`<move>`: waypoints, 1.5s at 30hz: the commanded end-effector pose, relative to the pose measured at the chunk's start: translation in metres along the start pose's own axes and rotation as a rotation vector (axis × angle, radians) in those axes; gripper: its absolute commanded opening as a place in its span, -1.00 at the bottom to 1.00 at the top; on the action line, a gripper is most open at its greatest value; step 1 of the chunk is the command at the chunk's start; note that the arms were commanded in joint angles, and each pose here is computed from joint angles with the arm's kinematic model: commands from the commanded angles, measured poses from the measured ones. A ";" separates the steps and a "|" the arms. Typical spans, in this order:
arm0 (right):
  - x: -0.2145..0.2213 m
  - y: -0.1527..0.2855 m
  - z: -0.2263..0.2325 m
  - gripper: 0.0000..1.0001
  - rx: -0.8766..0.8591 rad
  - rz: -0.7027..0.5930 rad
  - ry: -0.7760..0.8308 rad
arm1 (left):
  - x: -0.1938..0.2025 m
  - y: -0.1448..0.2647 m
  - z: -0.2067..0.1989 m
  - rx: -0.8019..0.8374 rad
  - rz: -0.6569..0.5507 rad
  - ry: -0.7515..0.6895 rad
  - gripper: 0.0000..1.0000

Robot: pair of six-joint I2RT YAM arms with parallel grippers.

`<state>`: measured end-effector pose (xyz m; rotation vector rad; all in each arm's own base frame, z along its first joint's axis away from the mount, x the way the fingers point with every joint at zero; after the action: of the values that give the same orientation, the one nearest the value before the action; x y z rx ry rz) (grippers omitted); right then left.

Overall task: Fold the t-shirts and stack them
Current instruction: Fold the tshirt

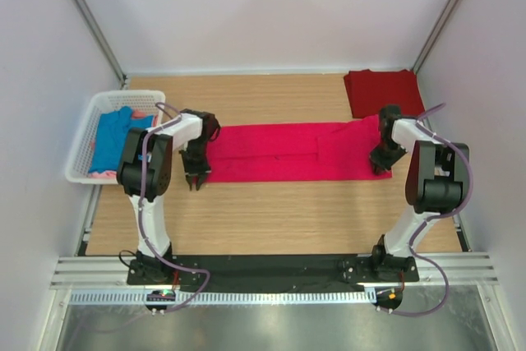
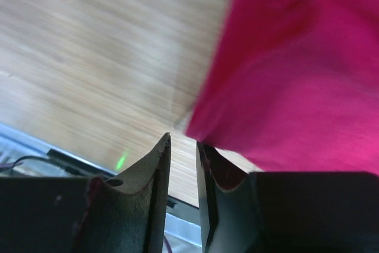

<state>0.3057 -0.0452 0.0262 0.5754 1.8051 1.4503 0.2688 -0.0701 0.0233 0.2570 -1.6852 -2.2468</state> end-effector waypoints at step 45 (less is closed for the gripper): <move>-0.015 0.006 -0.021 -0.70 0.040 -0.077 0.071 | -0.007 -0.003 0.005 0.107 0.000 0.070 -0.99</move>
<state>0.2996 -0.0571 0.0284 0.5168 1.8676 1.4551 0.2740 -0.0792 0.0221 0.3601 -1.8538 -2.0411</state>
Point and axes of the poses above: each gripper's point midway between its finger pads, its own y axis back along the fingers, its own z axis along the line the jaws close on, x = y × z, the point moved 1 cm from there along y, back along the fingers, and after that the axes turned 4 degrees about y, right-handed, at the moved point
